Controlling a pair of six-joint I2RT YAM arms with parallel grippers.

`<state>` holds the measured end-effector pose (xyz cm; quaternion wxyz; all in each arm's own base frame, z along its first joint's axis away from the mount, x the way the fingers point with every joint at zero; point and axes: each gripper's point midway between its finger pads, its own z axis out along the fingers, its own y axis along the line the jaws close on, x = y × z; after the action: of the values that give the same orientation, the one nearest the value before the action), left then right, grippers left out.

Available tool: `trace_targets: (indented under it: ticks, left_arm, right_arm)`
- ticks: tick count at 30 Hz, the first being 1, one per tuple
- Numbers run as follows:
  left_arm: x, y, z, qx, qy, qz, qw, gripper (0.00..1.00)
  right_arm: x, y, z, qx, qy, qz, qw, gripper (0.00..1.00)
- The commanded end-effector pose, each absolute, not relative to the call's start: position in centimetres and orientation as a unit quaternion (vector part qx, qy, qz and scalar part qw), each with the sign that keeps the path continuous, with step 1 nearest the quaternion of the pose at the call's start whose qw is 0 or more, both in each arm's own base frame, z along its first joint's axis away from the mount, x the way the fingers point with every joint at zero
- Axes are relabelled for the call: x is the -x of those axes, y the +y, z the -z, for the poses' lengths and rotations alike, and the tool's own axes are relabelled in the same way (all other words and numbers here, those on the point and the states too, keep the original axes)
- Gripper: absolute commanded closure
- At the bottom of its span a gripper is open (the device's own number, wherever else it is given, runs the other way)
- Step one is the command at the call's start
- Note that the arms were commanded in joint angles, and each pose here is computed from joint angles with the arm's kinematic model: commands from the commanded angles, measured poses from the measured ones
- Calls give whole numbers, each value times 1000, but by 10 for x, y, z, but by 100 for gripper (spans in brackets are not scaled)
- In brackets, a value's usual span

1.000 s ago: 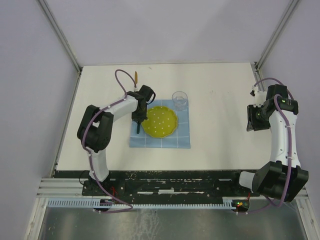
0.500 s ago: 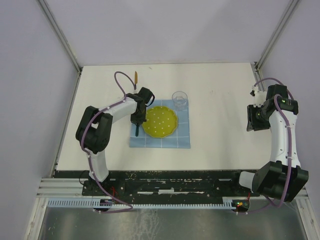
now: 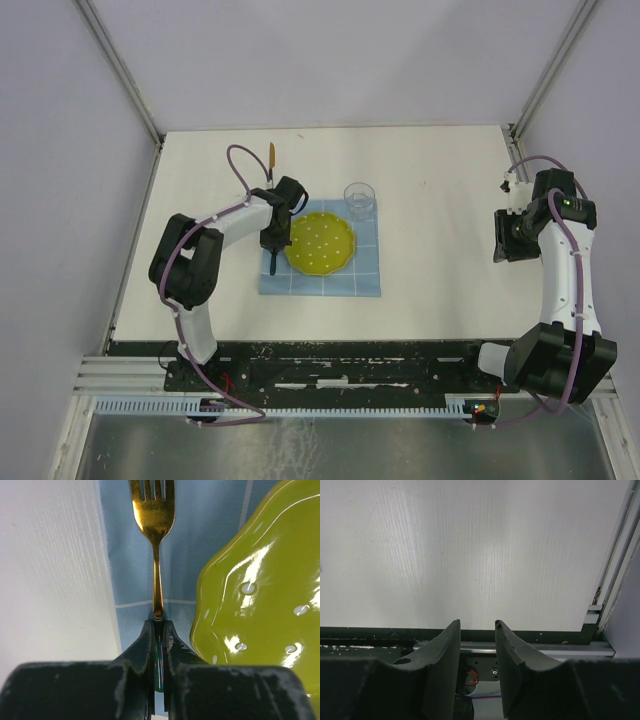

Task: Set the dinner table for one person
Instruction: Place the fork on the napkin.

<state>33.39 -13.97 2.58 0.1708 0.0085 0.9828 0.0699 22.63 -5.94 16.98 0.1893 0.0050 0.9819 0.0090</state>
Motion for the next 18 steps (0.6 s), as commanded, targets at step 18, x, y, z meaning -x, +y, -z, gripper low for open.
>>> trace_targets:
  ticks: [18]
  left_arm:
    - [-344, -151, -39, 10, 981, -45, 187, 69]
  right_arm:
    - [-229, -63, -181, 0, 977, 4, 213, 58]
